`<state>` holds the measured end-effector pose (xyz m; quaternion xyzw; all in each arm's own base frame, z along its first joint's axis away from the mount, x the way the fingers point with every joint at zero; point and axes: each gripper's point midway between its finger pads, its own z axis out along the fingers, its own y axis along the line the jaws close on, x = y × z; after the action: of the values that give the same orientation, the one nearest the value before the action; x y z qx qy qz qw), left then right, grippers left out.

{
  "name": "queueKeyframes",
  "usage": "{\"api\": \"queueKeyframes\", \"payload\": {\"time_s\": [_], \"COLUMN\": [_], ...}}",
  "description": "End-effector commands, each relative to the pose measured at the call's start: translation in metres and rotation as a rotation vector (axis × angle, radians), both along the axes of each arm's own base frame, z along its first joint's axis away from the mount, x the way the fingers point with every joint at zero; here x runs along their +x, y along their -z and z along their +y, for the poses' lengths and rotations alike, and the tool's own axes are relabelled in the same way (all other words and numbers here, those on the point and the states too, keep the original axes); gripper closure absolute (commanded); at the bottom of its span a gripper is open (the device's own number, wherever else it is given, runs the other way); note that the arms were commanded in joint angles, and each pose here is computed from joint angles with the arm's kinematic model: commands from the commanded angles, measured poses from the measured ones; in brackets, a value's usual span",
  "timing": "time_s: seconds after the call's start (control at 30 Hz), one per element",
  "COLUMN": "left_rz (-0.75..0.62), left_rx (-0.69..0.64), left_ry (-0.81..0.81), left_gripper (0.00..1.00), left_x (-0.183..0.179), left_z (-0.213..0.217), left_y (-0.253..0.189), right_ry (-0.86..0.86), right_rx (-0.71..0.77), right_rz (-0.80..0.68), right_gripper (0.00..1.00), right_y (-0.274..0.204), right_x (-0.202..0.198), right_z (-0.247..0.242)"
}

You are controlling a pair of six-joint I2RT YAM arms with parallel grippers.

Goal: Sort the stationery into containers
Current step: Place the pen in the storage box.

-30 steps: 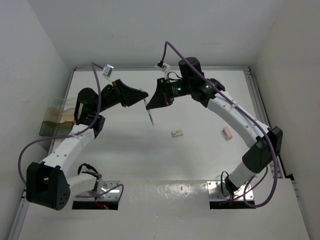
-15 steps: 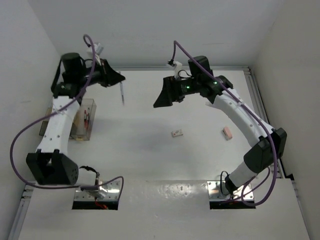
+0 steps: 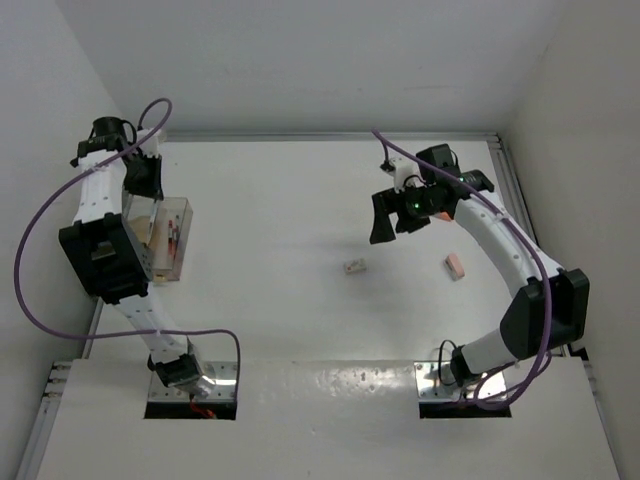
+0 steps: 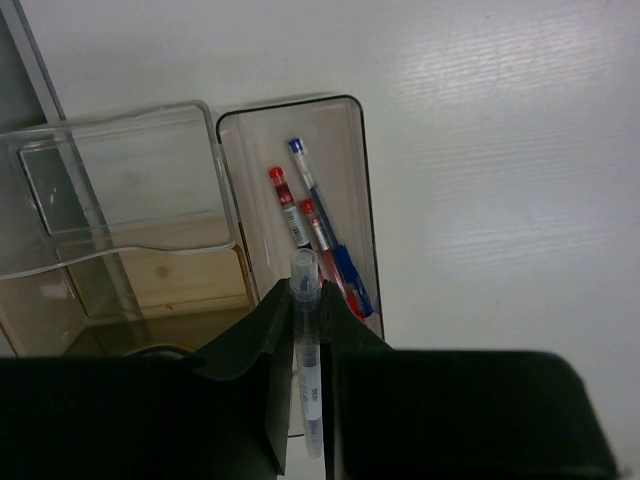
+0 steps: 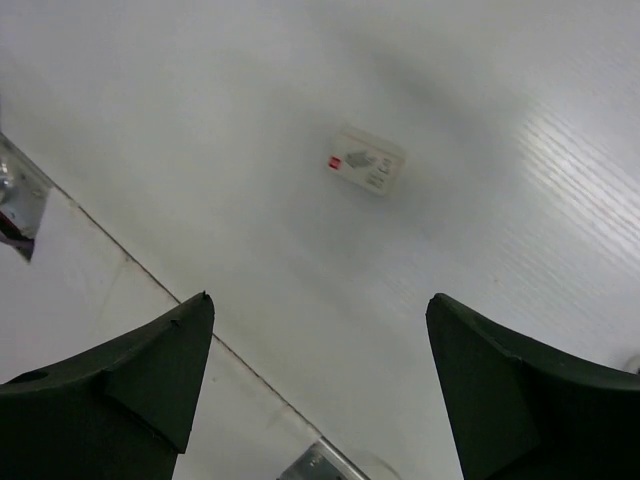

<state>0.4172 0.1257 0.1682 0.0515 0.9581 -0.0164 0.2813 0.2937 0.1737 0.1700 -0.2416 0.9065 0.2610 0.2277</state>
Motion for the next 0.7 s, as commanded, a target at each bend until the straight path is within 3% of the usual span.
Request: {"api": "queueKeyframes", "payload": {"time_s": [0.0,0.3,0.6,0.67], "left_rz": [0.014,0.086,0.083,0.063], "left_rx": [0.097,0.0,-0.009,-0.02], "left_ry": [0.029,-0.041,-0.045,-0.033], "left_gripper": [0.91,0.86,0.51,0.48], "left_x": [-0.001,-0.009,-0.005,-0.003], "left_z": [0.011,-0.001,-0.011,-0.012], "left_y": [-0.001,0.047,0.056,0.048], "right_ry": [-0.016,-0.01,-0.067,-0.105], "right_rx": [-0.035,-0.054,-0.14,-0.181], "right_rz": [-0.054,0.008,-0.04,-0.061], "right_gripper": [0.14,0.15,0.17,0.17], "right_y": [0.001,0.022,0.031,0.037], "right_x": [-0.001,-0.008,0.001,0.002], "right_z": [-0.018,-0.025,-0.031,-0.034]}}
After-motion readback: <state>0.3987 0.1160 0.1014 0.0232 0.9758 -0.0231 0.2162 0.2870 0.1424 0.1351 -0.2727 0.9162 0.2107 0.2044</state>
